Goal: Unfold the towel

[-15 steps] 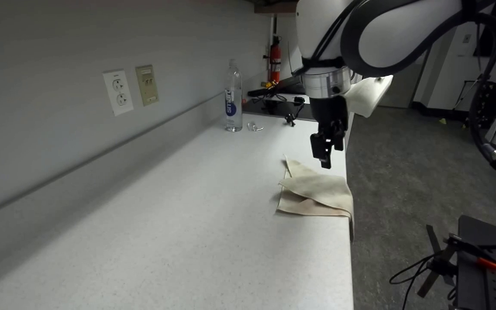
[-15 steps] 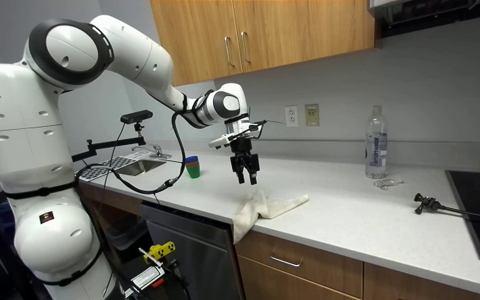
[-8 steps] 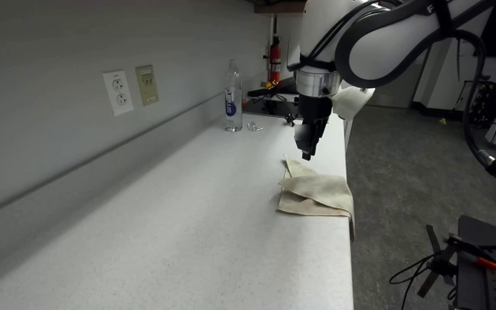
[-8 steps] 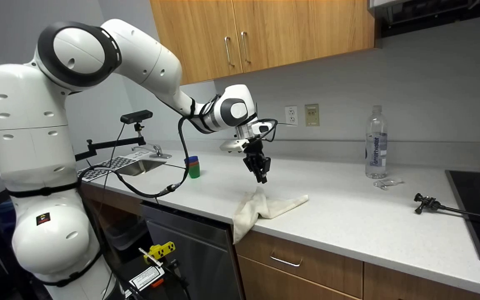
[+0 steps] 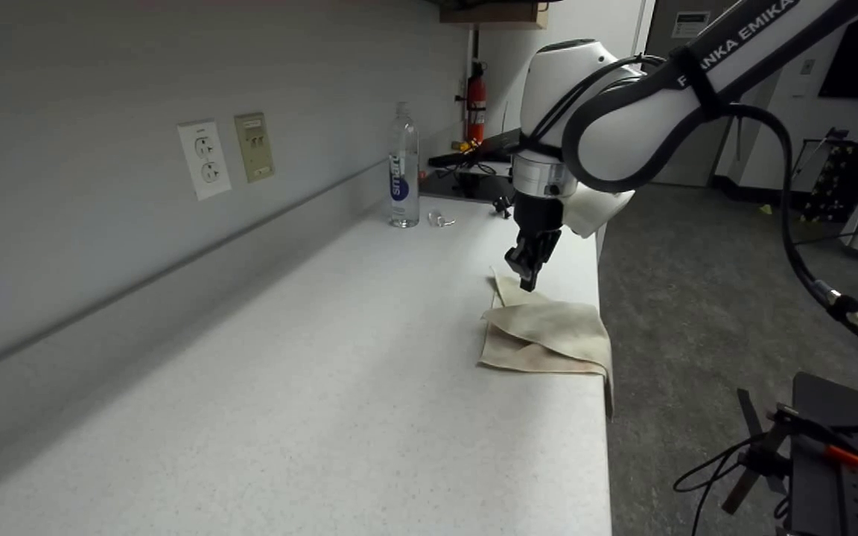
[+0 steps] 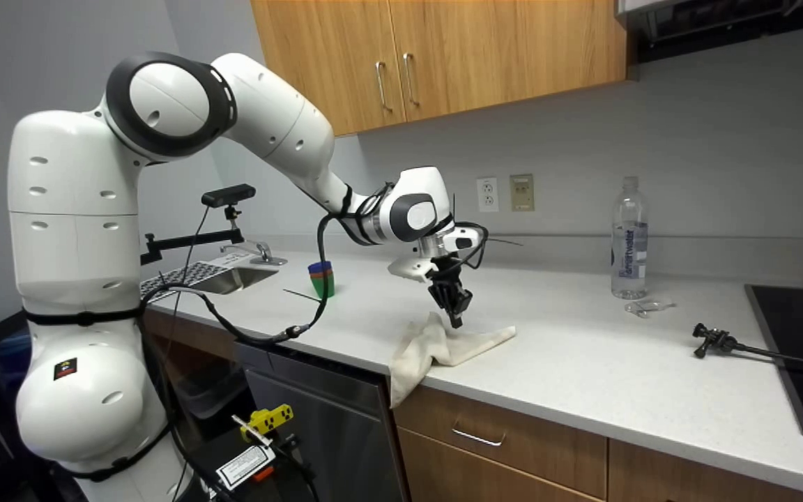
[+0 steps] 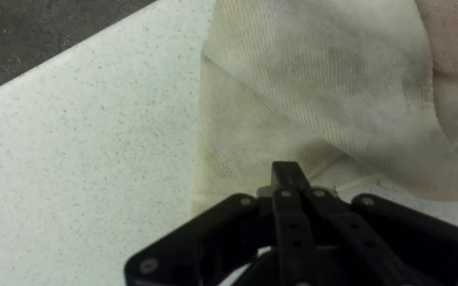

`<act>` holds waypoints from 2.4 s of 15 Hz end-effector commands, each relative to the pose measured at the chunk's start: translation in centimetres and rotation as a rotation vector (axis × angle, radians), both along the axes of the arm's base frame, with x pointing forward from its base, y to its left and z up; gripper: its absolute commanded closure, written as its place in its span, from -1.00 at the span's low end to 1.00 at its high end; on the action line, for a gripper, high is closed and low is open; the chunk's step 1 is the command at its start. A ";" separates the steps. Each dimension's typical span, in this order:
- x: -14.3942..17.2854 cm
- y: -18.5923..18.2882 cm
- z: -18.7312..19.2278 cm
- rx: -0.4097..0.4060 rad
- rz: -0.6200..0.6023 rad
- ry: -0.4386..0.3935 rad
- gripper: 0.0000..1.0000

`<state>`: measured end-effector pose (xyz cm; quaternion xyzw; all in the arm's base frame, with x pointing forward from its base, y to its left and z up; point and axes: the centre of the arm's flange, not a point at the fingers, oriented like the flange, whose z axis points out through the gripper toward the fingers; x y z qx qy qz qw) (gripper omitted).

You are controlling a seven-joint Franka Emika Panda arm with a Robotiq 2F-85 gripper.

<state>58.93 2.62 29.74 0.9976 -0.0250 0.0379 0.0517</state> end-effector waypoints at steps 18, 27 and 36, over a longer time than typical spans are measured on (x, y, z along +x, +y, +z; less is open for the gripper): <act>7.8 -2.1 -4.8 0.081 -0.115 -0.027 1.00; 15.3 -2.0 -4.1 0.035 -0.101 -0.157 1.00; 11.4 0.9 1.8 -0.103 -0.060 -0.096 1.00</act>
